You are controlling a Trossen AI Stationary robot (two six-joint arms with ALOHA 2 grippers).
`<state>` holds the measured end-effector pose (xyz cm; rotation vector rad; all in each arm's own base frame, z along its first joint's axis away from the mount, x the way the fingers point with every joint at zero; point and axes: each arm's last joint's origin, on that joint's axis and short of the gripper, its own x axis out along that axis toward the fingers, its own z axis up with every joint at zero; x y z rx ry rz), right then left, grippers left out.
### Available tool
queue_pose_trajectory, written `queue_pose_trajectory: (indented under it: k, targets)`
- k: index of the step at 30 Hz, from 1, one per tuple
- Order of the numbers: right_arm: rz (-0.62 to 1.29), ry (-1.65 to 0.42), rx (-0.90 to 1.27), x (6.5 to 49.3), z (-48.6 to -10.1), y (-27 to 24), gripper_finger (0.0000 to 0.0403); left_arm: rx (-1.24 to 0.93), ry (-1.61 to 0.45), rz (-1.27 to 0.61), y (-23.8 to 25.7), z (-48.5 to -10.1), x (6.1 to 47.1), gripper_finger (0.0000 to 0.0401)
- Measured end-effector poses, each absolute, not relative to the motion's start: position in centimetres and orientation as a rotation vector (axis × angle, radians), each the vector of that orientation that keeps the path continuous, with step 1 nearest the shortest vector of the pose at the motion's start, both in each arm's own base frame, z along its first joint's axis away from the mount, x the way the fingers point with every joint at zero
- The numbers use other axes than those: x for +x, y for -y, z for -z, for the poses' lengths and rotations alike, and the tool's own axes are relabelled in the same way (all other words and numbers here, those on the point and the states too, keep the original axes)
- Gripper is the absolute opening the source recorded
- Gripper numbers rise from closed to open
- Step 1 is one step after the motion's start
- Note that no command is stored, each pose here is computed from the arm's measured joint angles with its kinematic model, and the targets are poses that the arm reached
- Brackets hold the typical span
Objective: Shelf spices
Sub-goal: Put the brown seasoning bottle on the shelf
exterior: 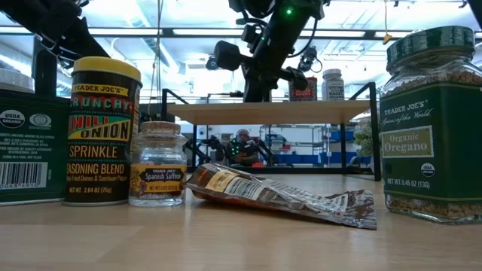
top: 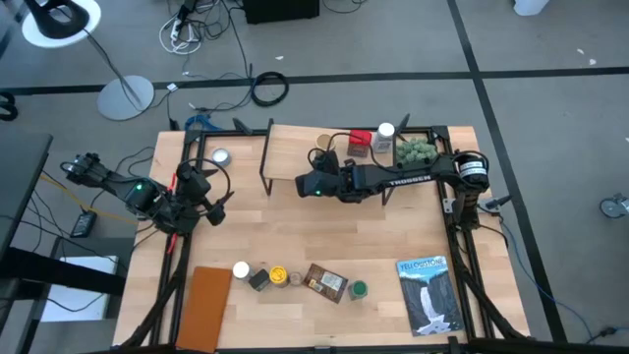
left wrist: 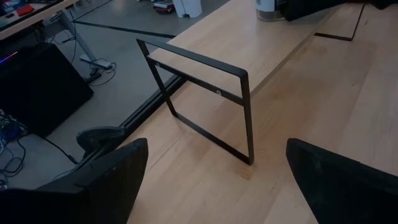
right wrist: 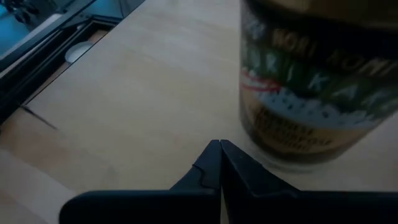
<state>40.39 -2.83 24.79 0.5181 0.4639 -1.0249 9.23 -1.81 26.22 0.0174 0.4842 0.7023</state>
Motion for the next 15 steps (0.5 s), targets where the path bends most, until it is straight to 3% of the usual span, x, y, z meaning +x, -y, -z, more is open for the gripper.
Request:
queue_pose_trajectory:
  k: [15]
  targets:
    - [0.921, -0.496, 0.431, 40.0, -25.8, -0.6, 0.0000, -0.001, -0.474, -0.694, 1.9, -26.3, 9.4, 0.0388]
